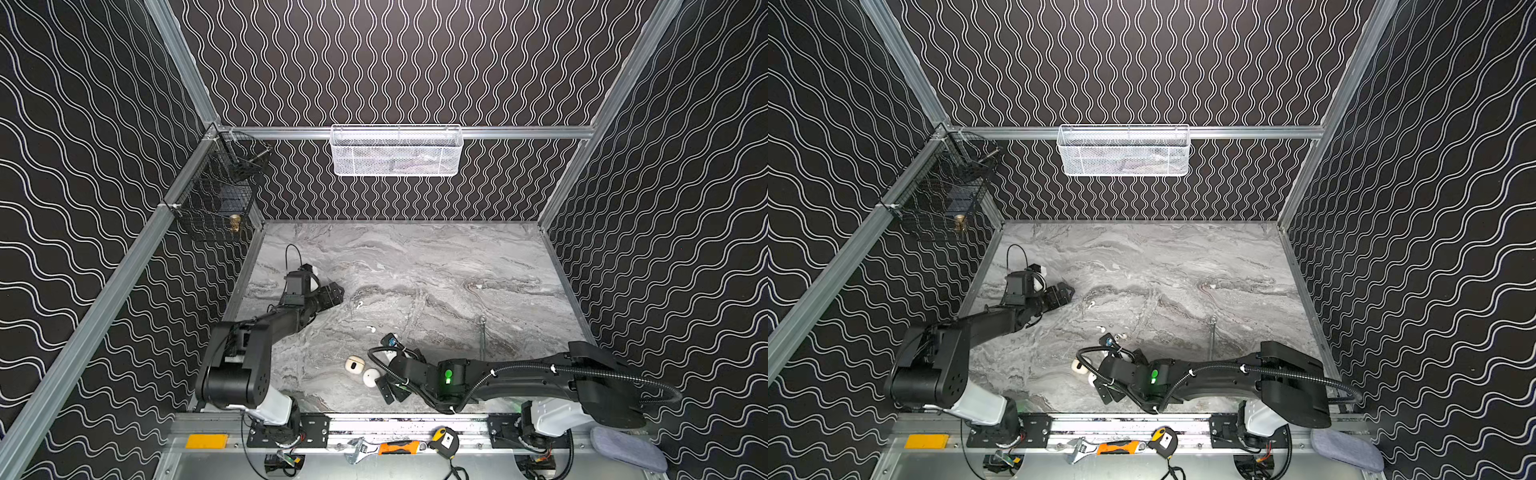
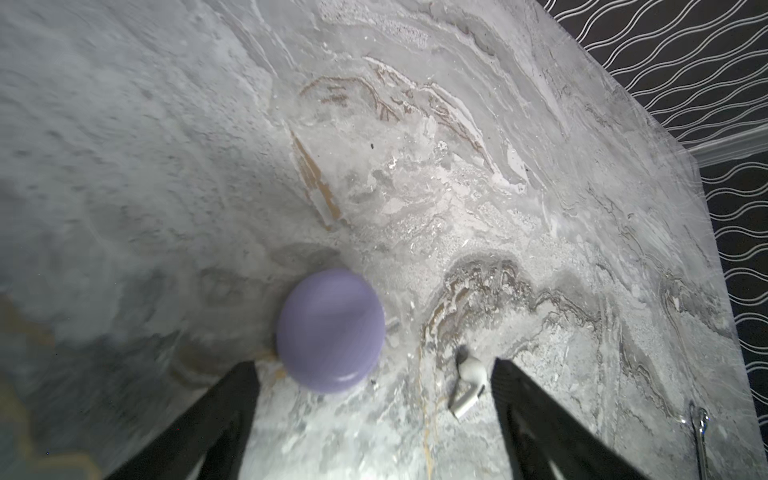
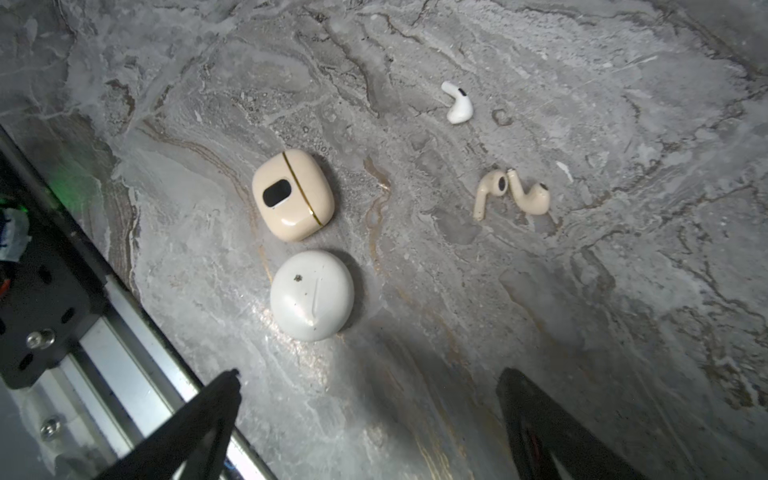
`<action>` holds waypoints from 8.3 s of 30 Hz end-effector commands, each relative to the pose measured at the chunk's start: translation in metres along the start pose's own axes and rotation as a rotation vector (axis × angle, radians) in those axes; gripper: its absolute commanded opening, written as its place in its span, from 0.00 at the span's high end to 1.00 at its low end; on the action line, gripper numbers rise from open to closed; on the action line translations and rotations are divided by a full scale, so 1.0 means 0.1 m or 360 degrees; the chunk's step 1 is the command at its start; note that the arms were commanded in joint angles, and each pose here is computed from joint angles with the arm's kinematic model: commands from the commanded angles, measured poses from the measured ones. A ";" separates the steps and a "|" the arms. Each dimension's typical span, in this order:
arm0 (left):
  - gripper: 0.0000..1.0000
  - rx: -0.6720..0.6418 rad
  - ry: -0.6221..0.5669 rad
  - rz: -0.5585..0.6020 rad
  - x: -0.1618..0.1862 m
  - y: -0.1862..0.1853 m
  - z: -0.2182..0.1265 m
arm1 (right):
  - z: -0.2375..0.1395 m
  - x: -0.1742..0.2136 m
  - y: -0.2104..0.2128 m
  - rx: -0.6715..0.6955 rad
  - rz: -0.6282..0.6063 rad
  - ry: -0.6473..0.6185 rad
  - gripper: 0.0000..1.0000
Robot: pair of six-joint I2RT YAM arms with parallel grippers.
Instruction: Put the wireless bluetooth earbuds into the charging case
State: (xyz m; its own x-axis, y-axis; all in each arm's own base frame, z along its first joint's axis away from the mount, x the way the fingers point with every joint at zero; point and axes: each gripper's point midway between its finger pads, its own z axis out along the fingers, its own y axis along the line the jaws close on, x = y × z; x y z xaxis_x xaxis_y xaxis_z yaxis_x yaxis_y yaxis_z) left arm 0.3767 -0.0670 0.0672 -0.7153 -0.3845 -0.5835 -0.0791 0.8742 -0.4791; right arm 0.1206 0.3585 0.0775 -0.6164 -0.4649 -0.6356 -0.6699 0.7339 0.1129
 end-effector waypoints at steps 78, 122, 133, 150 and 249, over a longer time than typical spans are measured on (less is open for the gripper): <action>0.07 -0.0212 -0.0403 0.0086 0.22 0.22 -1.16 | 0.72 0.36 0.10 0.0232 -0.0109 0.0336 0.39; 0.45 0.1229 -0.0175 0.0725 0.58 -2.28 -2.30 | -1.59 -1.59 -0.17 0.0300 -0.0924 -0.1597 0.77; 0.53 0.1288 -0.0100 0.0819 0.77 -2.43 -2.29 | -1.58 -1.61 -0.16 0.0333 -0.0978 -0.1597 0.78; 0.59 0.1300 0.0042 0.0913 0.99 -2.49 -2.25 | -1.59 -1.60 -0.16 0.0364 -0.1105 -0.1592 0.83; 1.00 0.1079 -0.0918 0.1223 1.00 -1.69 -1.96 | -1.07 -0.98 -1.32 0.0216 0.0662 -0.0824 0.44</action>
State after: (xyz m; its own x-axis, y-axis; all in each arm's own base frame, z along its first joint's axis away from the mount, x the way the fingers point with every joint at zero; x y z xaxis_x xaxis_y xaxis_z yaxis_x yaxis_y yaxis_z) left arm 0.1721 -0.2042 0.2112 -0.0154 -0.0292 -0.9995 0.7944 0.6066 -0.0300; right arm 0.2276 0.2595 0.2474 -0.3550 0.1506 -0.9227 -0.4313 0.8493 0.3046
